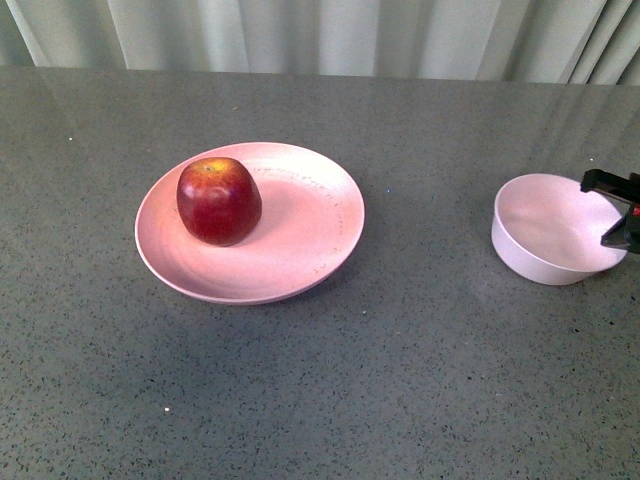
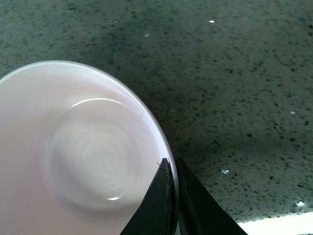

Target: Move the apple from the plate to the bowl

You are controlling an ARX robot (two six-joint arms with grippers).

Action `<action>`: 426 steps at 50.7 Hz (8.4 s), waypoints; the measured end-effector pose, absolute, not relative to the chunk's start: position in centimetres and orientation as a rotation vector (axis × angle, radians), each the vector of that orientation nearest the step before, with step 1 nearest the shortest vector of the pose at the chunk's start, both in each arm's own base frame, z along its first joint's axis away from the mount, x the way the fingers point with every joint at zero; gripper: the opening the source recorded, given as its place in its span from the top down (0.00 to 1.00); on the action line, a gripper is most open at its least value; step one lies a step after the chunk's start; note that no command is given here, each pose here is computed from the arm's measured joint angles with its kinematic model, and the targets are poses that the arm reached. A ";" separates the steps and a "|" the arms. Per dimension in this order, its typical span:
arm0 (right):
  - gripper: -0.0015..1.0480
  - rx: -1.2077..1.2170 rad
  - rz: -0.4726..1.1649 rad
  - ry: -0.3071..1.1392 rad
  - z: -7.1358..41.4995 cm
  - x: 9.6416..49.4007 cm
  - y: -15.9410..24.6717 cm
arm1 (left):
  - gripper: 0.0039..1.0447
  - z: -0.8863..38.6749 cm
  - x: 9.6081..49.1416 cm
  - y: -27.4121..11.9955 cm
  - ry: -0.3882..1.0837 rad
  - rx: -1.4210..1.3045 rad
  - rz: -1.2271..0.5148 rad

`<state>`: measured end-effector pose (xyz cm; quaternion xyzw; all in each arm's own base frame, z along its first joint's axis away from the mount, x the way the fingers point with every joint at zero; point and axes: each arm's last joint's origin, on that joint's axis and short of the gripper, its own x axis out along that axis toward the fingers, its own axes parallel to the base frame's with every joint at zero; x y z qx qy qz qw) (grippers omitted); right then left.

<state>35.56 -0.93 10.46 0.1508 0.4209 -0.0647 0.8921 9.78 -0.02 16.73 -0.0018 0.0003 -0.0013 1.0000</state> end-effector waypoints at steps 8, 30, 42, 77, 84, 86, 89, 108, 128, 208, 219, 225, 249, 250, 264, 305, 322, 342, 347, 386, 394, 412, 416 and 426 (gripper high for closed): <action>0.98 0.328 -0.087 0.869 11.2 36.3 1.6 | 0.08 16.7 9.8 0.0 0.001 -0.004 -0.003; 0.98 0.312 -0.008 0.917 10.3 37.1 7.4 | 0.08 16.7 9.8 0.0 0.001 -0.004 -0.003; 0.89 0.321 -0.002 0.913 10.3 37.5 8.2 | 0.08 16.7 9.8 0.0 0.001 -0.004 -0.003; 0.23 0.086 0.021 0.177 20.0 28.4 2.0 | 0.08 16.7 9.8 0.0 0.001 -0.004 -0.003; 0.51 0.028 0.002 -0.017 20.3 23.0 0.2 | 0.08 16.7 9.8 0.0 0.001 -0.004 -0.003; 0.60 0.024 -0.006 -0.005 19.7 22.2 0.0 | 0.08 16.7 9.8 0.0 0.001 -0.004 -0.003; 0.73 0.017 0.000 0.017 18.8 21.1 0.0 | 0.08 16.7 9.8 0.0 0.001 -0.004 -0.003; 0.98 0.005 0.001 0.014 17.6 17.0 0.0 | 0.08 16.7 9.8 0.0 0.001 -0.004 -0.003; 0.98 0.004 0.001 -0.006 16.9 14.1 0.0 | 0.08 16.7 9.8 0.0 0.001 -0.004 -0.003; 0.64 0.003 0.000 -0.018 17.1 9.7 0.0 | 0.08 16.7 9.8 0.0 0.001 -0.004 -0.003; 0.23 0.003 0.001 -0.019 17.1 9.7 0.0 | 0.08 17.9 13.0 -1.1 0.411 -0.220 -0.126; 0.08 0.003 0.001 -0.019 17.1 9.7 0.0 | 0.08 18.6 17.3 -3.1 0.403 -0.201 -0.183; 0.09 0.003 0.001 -0.019 17.1 9.7 0.0 | 0.08 14.0 28.7 -12.4 0.591 -0.080 -0.274; 0.09 0.003 0.001 -0.019 17.1 9.7 0.0 | 0.08 13.8 28.9 -12.6 0.595 -0.076 -0.273; 0.09 0.003 0.001 -0.019 17.1 9.7 0.0 | 0.08 11.9 31.7 -13.9 0.624 -0.027 -0.242; 0.09 0.003 0.001 -0.019 17.1 9.7 0.0 | 0.32 9.5 36.0 -16.1 0.668 0.088 -0.184; 0.09 0.003 0.001 -0.019 17.1 9.7 0.0 | 0.33 12.4 33.8 -19.6 0.597 0.098 -0.287; 0.09 0.003 0.001 -0.019 17.1 9.7 0.0 | 0.33 15.7 33.2 -29.8 0.536 0.064 -0.503; 0.09 0.003 0.001 -0.019 17.1 9.7 0.0 | 0.33 14.9 32.9 -31.4 0.561 0.077 -0.546; 0.09 0.003 0.001 -0.019 17.1 9.7 0.0 | 0.23 11.9 35.0 -32.4 0.638 0.085 -0.536; 0.09 0.003 0.001 -0.019 17.1 9.7 0.0 | 0.08 12.0 35.2 -32.3 0.636 0.079 -0.531; 0.09 0.003 0.001 -0.019 17.1 9.7 0.0 | 0.08 13.2 35.3 -29.7 0.629 -0.034 -0.490; 0.09 0.003 0.000 -0.019 17.1 9.7 0.0 | 0.08 14.6 35.6 -27.7 0.609 -0.093 -0.453; 0.09 0.003 0.001 -0.019 17.1 9.7 0.0 | 0.08 16.6 36.3 -22.6 0.557 -0.170 -0.354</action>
